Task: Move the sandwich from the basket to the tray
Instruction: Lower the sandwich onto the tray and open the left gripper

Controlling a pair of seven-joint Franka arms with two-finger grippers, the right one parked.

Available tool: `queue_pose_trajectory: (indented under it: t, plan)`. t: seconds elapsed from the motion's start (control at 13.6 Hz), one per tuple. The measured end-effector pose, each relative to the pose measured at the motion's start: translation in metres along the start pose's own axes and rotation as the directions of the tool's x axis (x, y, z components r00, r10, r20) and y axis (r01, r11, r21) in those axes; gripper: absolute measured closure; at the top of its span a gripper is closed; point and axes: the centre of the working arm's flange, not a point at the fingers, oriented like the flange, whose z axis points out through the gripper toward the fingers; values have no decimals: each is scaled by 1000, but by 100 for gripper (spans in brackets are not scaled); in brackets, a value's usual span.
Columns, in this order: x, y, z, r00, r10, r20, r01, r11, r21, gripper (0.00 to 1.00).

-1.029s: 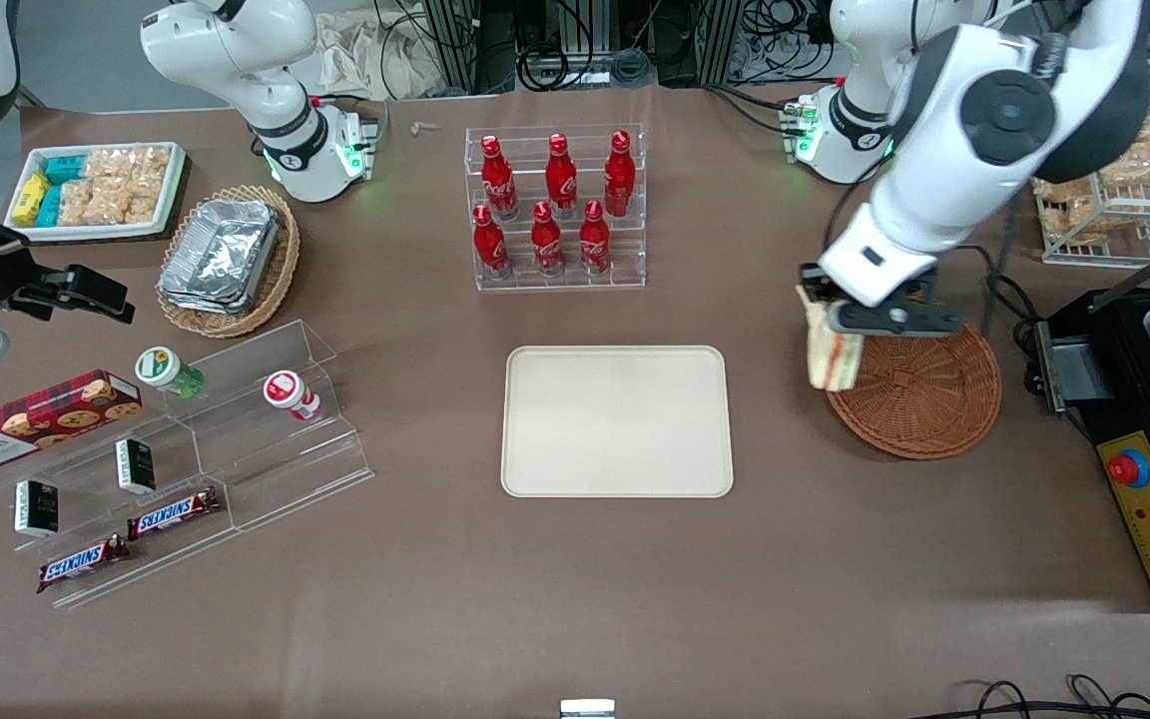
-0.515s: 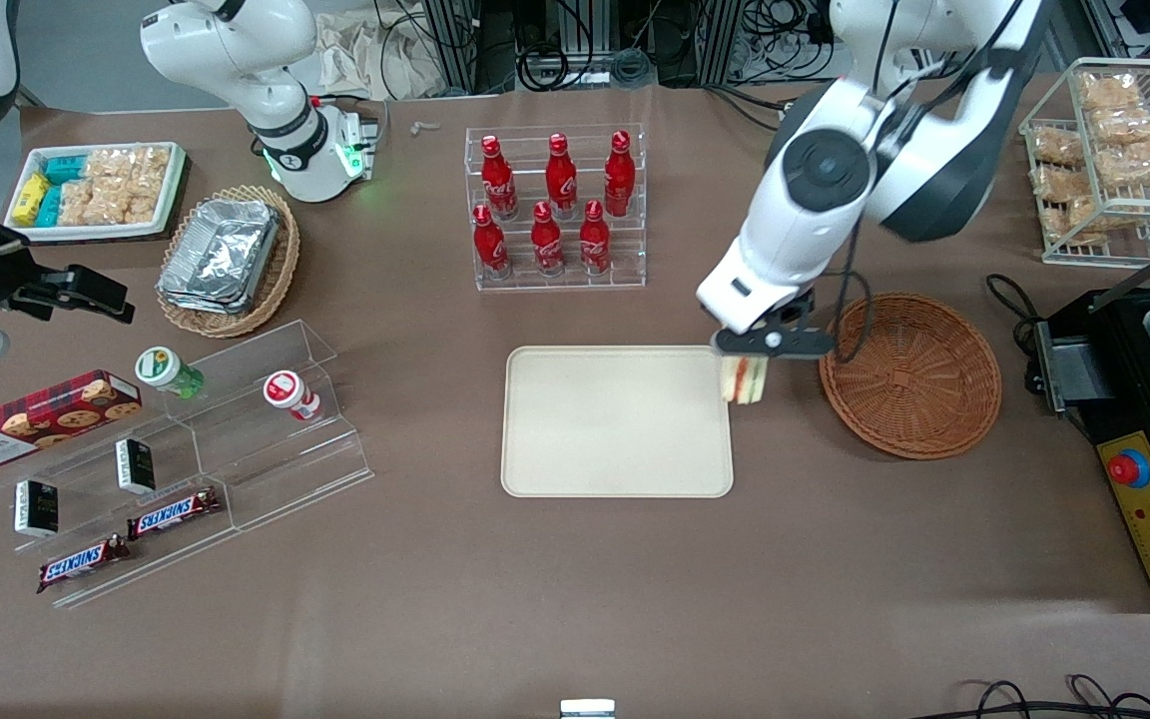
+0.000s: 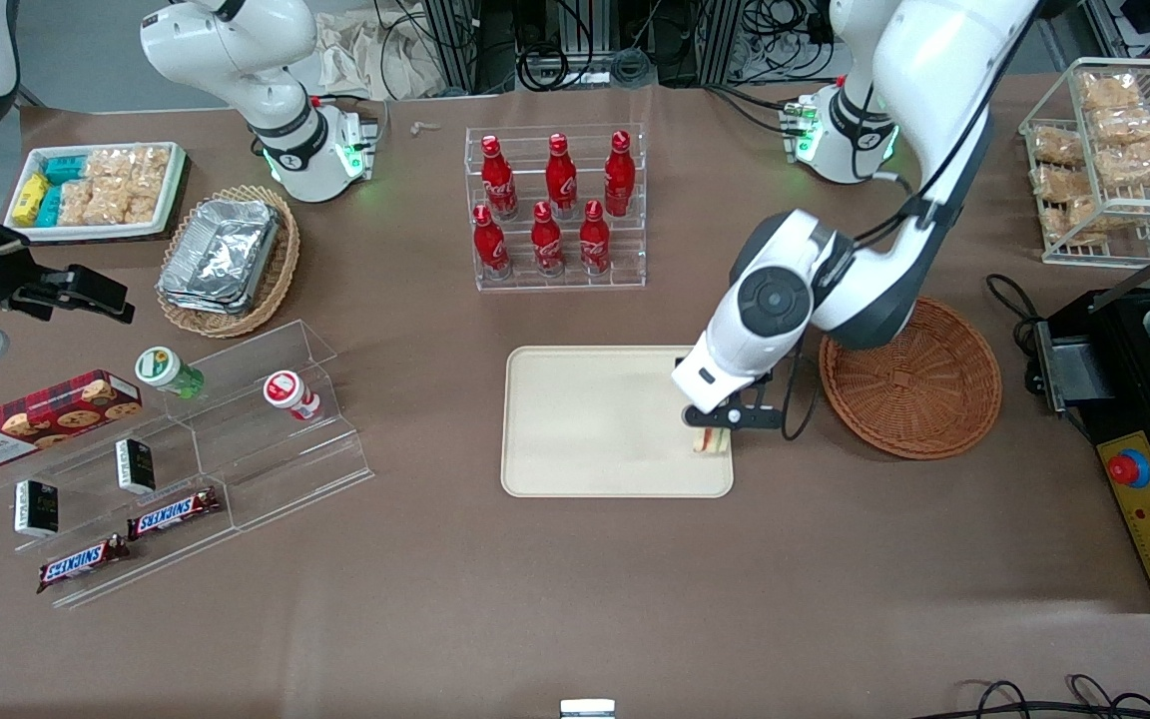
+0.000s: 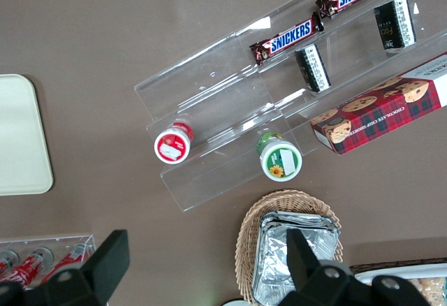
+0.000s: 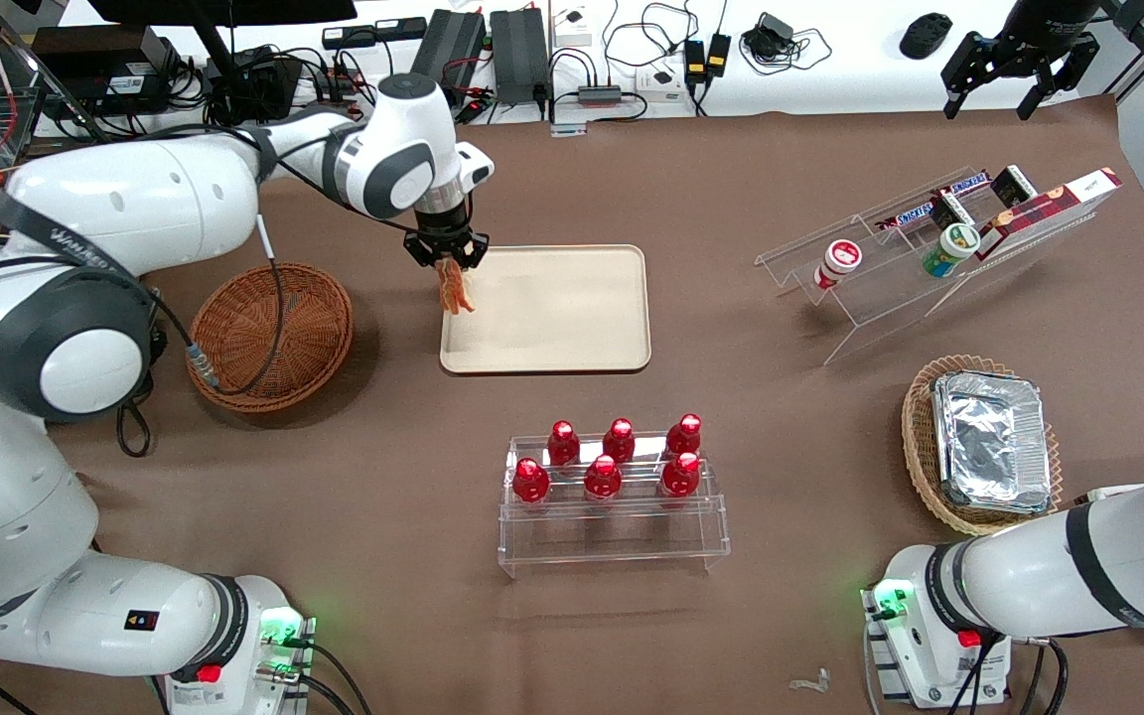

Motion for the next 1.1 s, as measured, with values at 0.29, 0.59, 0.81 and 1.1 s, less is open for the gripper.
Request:
queue_pose_trajectory:
  t: [0.29,0.59,0.81,1.1]
  plan:
    - [7,1,55,1000,-23,15,22,999,34,79]
    - [7,5,63,999,-19,27,18,999,31,79]
    - [5,10,63,1000,-9,27,8,1000,29,80]
    - [5,10,63,1000,-9,25,8,1000,28,45]
